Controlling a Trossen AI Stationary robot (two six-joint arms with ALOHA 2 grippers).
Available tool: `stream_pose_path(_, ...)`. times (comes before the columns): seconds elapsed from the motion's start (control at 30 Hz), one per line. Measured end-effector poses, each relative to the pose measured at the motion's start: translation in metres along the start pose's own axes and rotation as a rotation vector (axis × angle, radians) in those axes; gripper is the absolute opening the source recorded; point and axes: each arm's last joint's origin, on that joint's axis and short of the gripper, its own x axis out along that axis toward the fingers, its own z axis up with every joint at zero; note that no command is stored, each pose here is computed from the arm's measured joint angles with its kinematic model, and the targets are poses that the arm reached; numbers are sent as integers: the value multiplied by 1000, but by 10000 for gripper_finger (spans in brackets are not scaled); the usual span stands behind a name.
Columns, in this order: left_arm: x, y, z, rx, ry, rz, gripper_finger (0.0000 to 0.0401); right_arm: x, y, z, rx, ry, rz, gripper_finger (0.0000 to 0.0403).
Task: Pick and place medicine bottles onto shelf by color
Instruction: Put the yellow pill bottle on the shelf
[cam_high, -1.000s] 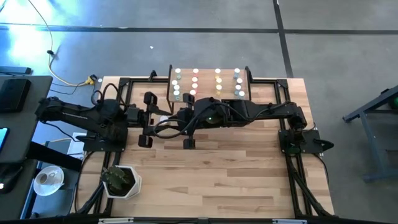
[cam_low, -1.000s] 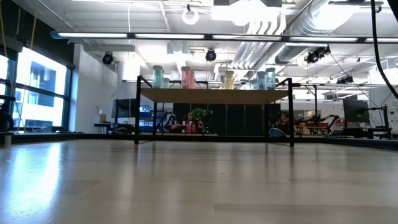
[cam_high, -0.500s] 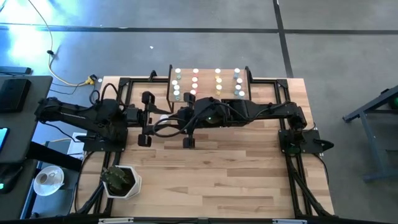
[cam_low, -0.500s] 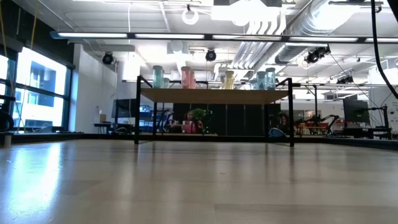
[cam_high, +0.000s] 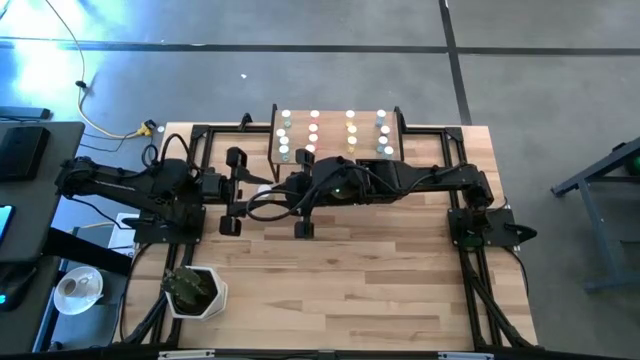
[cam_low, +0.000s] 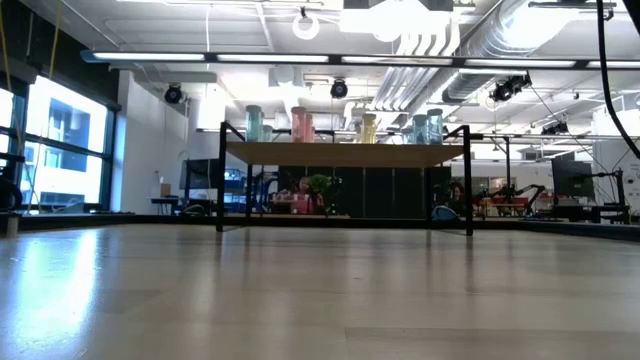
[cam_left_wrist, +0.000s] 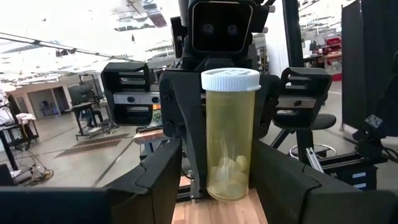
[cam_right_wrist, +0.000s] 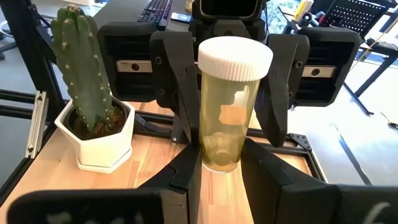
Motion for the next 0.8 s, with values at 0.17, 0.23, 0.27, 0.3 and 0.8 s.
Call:
stream_pose_path(0.17, 0, 0, 0, 10, -2, -3, 153, 0, 0, 0, 15, 1, -1, 83)
stream_pose_path(0.23, 0, 0, 0, 24, -2, -6, 139, 0, 0, 0, 15, 1, -1, 83)
stream_pose_path(0.27, 0, 0, 0, 27, -2, -6, 132, 0, 0, 0, 15, 2, -3, 83)
stream_pose_path(0.3, 0, 0, 0, 28, -3, -6, 126, 0, 0, 0, 16, 2, -4, 83)
stream_pose_path(0.8, 0, 0, 0, 25, -2, -5, 100, 0, -1, -1, 45, 11, -3, 83)
